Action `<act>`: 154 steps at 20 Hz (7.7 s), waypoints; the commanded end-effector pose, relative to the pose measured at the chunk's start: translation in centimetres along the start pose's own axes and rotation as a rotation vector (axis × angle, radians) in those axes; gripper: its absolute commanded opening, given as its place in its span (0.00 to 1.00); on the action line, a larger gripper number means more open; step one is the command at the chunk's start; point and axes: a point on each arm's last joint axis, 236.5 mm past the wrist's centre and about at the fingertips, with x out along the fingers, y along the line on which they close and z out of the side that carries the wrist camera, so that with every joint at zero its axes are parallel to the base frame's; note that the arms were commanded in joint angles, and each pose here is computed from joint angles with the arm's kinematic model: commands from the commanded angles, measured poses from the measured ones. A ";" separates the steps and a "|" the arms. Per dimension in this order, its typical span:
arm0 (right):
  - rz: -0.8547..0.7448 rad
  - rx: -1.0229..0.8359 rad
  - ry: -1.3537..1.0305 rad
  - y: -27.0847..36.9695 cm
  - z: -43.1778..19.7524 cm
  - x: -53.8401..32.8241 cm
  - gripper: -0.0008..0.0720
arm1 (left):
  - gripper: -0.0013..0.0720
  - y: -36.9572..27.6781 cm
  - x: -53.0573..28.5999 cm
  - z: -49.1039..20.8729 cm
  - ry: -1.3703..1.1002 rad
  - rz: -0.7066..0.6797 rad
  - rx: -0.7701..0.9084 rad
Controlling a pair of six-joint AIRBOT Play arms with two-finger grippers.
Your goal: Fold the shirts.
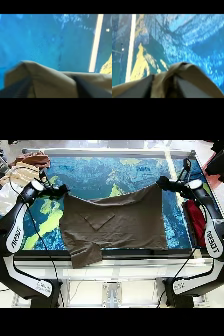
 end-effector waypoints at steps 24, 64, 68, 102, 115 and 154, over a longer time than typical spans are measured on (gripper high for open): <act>-0.061 0.435 0.391 -11.5 -18.0 -23.5 0.49 | 0.97 7.2 -10.7 -29.1 0.388 -0.174 -0.613; 0.404 0.270 0.049 4.7 -11.9 -24.3 0.02 | 0.03 -1.7 -24.6 -9.2 -0.249 -0.276 -0.039; 0.226 -0.288 -0.178 15.8 -4.9 -36.0 0.02 | 0.03 -7.7 -42.5 -2.7 -0.728 -0.140 0.199; -0.104 0.010 0.206 -6.0 -2.0 3.6 0.02 | 0.03 1.4 -1.4 5.7 -0.138 0.115 0.243; -0.192 -0.095 0.521 -7.9 -9.1 1.4 0.02 | 0.03 5.1 -0.3 -3.2 0.238 0.354 0.584; -0.209 -0.163 0.460 -4.1 -1.9 -13.5 0.49 | 0.81 3.0 -15.3 -34.1 0.561 -0.037 -0.457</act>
